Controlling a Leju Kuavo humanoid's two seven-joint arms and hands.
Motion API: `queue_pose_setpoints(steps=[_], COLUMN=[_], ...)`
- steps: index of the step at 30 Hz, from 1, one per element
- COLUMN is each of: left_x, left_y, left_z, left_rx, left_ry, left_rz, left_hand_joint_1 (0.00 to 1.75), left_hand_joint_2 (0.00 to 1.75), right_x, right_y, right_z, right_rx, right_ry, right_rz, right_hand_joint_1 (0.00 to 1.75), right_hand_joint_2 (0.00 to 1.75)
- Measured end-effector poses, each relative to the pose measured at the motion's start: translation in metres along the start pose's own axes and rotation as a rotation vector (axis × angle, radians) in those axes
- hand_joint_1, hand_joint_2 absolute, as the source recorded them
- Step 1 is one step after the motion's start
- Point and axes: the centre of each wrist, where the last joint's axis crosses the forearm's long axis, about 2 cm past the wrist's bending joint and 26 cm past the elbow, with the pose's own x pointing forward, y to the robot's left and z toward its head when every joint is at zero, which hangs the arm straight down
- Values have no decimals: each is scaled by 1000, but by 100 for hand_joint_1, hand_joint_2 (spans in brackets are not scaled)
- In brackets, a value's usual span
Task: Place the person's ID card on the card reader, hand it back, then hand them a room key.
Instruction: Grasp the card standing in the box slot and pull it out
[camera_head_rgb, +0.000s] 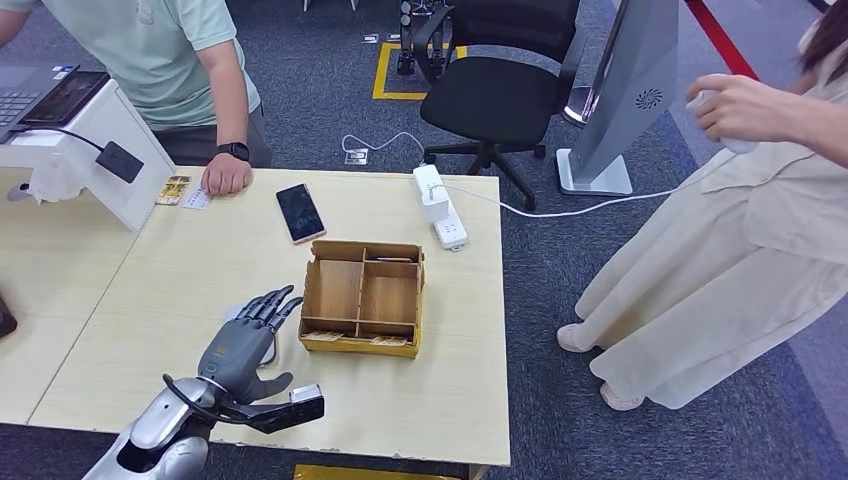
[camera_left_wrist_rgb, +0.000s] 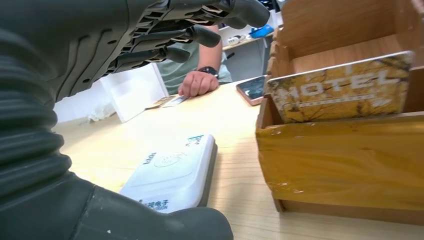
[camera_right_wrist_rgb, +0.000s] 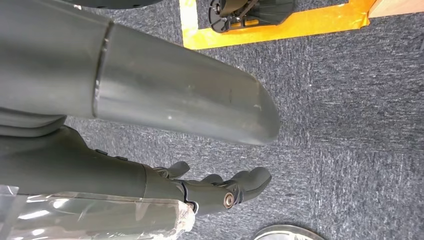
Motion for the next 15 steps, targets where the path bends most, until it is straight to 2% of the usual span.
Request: queue_pose_setpoints(steps=[15], left_x=[-2], left_y=[4], left_z=[-7], left_rx=[36], left_ry=[61], left_rz=[-62], left_hand_joint_1=[0], left_hand_joint_2=[175], right_x=[7], right_y=[1], right_z=[-1], right_rx=[5], right_ry=[-8], right_rz=[4], right_hand_joint_1=[0], right_hand_joint_2=[0])
